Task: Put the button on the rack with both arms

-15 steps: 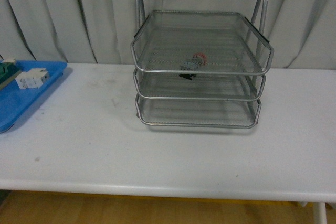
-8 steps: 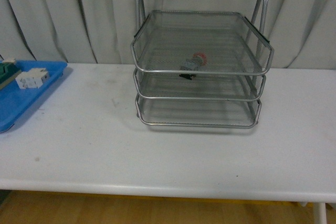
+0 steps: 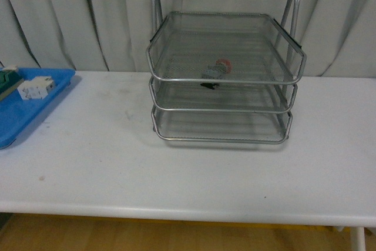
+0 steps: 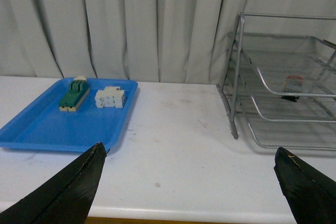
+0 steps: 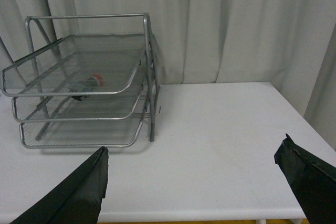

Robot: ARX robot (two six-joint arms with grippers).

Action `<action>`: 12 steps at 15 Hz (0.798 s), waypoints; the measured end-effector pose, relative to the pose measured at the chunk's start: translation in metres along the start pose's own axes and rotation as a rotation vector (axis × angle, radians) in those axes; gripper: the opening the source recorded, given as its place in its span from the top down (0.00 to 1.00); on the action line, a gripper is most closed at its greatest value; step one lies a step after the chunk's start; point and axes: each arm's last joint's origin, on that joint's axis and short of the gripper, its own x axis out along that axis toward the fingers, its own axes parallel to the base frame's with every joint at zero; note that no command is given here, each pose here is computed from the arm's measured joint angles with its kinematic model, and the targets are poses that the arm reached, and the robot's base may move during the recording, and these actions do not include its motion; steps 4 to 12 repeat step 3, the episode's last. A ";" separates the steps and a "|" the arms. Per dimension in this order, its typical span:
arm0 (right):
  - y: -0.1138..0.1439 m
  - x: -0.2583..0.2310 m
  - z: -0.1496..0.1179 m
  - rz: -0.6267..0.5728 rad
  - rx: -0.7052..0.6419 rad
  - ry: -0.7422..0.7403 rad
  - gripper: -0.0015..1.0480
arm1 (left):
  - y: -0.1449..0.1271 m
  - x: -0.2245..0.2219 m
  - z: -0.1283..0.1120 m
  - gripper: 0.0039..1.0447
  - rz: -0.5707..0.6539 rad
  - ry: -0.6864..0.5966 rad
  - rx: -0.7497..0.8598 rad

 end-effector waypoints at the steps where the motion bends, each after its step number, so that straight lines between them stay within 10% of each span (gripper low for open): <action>1: 0.000 0.000 0.000 0.000 0.000 0.000 0.06 | 0.000 0.000 0.000 0.06 0.000 0.000 0.000; 12: 0.000 0.000 0.000 0.000 0.000 0.000 0.06 | 0.000 0.000 0.000 0.06 0.000 0.000 0.000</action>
